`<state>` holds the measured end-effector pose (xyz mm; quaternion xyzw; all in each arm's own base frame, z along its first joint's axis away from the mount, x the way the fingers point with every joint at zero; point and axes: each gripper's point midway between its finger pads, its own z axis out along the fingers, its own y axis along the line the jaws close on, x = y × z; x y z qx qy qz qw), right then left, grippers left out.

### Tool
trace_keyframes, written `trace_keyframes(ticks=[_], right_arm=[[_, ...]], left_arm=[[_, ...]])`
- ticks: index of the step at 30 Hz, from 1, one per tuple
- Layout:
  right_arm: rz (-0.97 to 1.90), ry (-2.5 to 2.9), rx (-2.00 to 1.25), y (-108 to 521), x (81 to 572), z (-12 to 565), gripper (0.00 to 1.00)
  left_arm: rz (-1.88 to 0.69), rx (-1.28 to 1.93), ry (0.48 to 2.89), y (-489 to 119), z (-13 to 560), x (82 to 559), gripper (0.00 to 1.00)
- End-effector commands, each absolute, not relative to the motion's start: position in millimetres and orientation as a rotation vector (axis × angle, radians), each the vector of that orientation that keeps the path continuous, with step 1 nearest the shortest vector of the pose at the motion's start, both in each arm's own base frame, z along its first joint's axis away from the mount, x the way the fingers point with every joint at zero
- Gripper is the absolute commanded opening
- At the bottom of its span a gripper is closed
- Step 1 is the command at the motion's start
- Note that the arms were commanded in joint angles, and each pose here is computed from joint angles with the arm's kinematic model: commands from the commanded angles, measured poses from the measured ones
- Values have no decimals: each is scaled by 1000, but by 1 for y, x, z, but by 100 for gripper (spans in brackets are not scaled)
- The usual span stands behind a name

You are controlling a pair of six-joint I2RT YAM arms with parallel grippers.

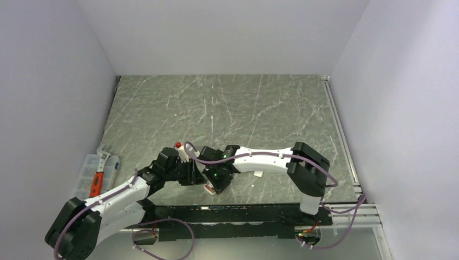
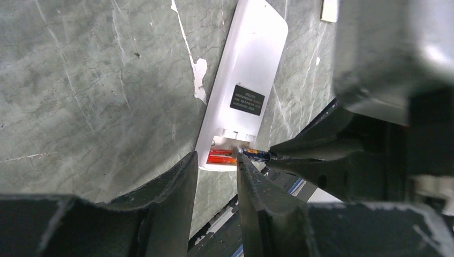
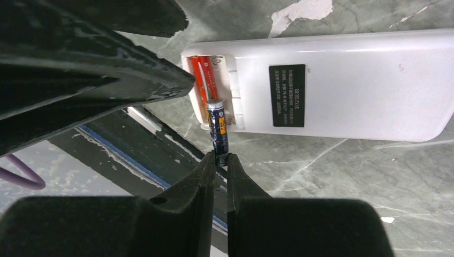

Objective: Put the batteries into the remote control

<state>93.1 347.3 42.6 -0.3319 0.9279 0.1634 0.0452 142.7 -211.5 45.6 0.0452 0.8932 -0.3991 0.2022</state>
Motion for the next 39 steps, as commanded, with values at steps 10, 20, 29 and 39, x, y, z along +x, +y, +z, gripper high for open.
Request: trace_keyframes(ticks=[10, 20, 29, 39], right_arm=[[418, 2842, -978, 350, 103, 48, 5], [387, 2864, -992, 350, 102, 44, 8], [383, 2864, -985, 352, 104, 44, 13], [395, 2853, -969, 359, 108, 47, 24]], left_arm=[[-1135, 142, 2463, -214, 53, 143, 39], [-1143, 149, 2455, -214, 54, 142, 39], [-1153, 152, 2448, -216, 54, 143, 39], [-1159, 154, 2444, -216, 55, 142, 39]])
